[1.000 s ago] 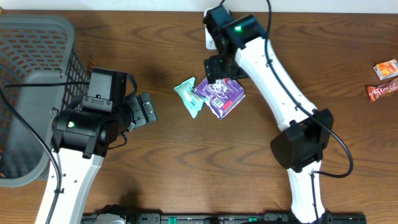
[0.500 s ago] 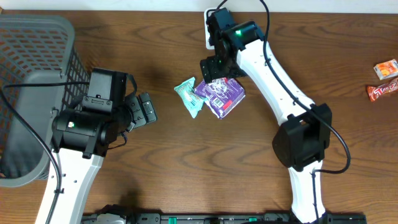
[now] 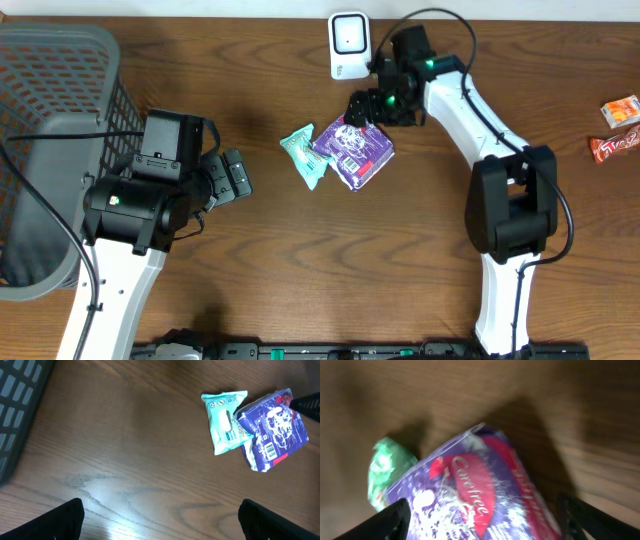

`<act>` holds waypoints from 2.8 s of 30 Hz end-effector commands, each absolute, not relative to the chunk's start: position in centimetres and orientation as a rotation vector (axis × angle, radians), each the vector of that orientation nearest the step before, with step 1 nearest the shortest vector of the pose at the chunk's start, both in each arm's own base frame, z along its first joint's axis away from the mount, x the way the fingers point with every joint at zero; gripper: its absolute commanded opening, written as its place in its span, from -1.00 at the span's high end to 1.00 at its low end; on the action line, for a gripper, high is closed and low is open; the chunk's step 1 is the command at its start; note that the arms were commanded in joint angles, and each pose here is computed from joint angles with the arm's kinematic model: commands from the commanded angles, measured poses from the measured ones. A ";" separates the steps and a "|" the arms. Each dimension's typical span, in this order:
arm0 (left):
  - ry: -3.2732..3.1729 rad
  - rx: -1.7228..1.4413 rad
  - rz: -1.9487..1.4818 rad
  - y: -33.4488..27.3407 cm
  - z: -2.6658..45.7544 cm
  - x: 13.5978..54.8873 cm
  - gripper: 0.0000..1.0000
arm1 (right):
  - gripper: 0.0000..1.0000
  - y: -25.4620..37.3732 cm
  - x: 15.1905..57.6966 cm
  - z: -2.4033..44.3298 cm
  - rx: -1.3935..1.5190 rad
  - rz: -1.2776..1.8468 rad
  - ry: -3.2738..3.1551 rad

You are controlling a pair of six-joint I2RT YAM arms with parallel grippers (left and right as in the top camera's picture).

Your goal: Scan the item barcode

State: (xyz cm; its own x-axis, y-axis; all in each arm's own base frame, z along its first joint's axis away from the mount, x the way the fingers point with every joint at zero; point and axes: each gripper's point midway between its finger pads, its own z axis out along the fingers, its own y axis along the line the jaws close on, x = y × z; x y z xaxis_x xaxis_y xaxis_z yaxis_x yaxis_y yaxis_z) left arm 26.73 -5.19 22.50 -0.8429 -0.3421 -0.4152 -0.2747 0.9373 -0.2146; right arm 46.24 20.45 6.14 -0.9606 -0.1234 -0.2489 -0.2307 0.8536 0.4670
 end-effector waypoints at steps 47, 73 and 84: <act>2.642 -0.445 -0.183 -4.9 22.2 26.6 -0.96 | -0.39 17.7 39.4 8.4 0.001 -0.611 2.687; 2.642 -0.445 -0.183 -4.9 22.2 26.6 -0.96 | -0.64 10.7 39.9 13.1 -0.111 -0.022 3.123; 2.642 -0.445 -0.182 -4.9 22.2 26.6 -0.96 | -0.68 21.0 36.7 11.3 -0.495 0.812 3.073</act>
